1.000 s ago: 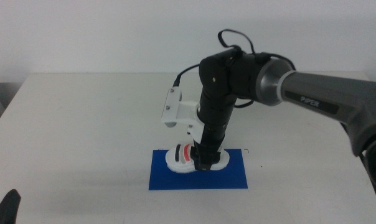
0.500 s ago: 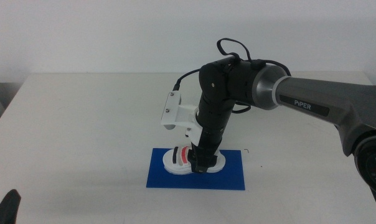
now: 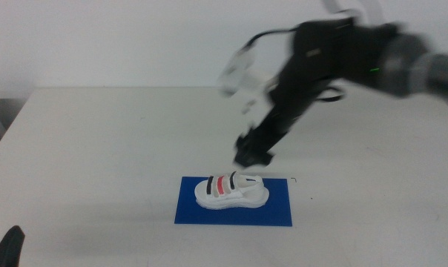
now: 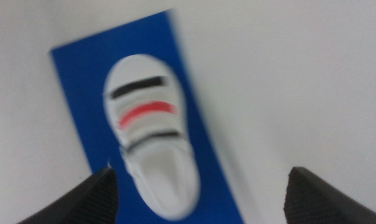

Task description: Use one arm to grab the shoe from the table and place it on the mat.

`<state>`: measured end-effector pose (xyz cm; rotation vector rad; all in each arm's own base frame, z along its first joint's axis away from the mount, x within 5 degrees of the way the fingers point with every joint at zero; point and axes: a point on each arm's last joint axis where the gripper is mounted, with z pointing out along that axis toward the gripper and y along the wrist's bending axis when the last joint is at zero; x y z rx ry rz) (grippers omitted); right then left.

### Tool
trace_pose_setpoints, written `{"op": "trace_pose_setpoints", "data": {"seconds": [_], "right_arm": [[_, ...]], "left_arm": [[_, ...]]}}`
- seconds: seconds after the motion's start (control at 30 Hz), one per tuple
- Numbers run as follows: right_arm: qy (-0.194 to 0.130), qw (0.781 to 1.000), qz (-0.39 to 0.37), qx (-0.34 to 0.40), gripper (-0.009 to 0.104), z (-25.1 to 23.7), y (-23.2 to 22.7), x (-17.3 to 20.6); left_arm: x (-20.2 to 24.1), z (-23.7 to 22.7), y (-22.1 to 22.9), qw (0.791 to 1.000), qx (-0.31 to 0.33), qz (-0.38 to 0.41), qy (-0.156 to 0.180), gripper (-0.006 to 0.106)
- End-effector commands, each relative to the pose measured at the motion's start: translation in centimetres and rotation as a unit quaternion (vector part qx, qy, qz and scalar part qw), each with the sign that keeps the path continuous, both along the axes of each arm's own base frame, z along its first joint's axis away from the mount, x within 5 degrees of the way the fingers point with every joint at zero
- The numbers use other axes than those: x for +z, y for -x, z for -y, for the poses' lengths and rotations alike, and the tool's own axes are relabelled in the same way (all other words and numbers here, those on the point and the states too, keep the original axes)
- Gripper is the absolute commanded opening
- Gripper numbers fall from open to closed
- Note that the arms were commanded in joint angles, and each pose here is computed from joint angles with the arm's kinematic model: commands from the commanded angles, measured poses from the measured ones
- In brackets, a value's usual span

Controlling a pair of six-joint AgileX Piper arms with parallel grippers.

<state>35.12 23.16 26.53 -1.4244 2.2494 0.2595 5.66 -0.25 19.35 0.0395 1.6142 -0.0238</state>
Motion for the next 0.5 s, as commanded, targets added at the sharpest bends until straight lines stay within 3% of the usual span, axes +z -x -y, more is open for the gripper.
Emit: {"op": "trace_pose_setpoints", "data": {"seconds": [0.0, 0.13, 0.3, 0.47], "right_arm": [[-0.08, 0.992, 0.069, -0.074, 0.076, 3.5, 1.1, 4.8], [-0.131, 0.969, 0.117, -0.173, 0.075, 9.0, 4.1, 6.8], [-0.204, 0.919, 0.176, -0.289, 0.075, 14.1, 8.7, 8.0], [-0.247, 0.875, 0.219, -0.353, 0.075, 17.5, 13.6, 7.2]], "left_arm": [[0.6, 0.0, 0.1, 0.999, 0.0, 0.044, 0.009, 0.094], [0.6, 0.0, 0.1, 0.999, 0.0, 0.044, 0.009, 0.094], [0.6, 0.0, 0.1, 0.999, 0.0, 0.044, 0.009, 0.094], [0.6, 0.0, 0.1, 0.999, 0.0, 0.044, 0.009, 0.094]]}}
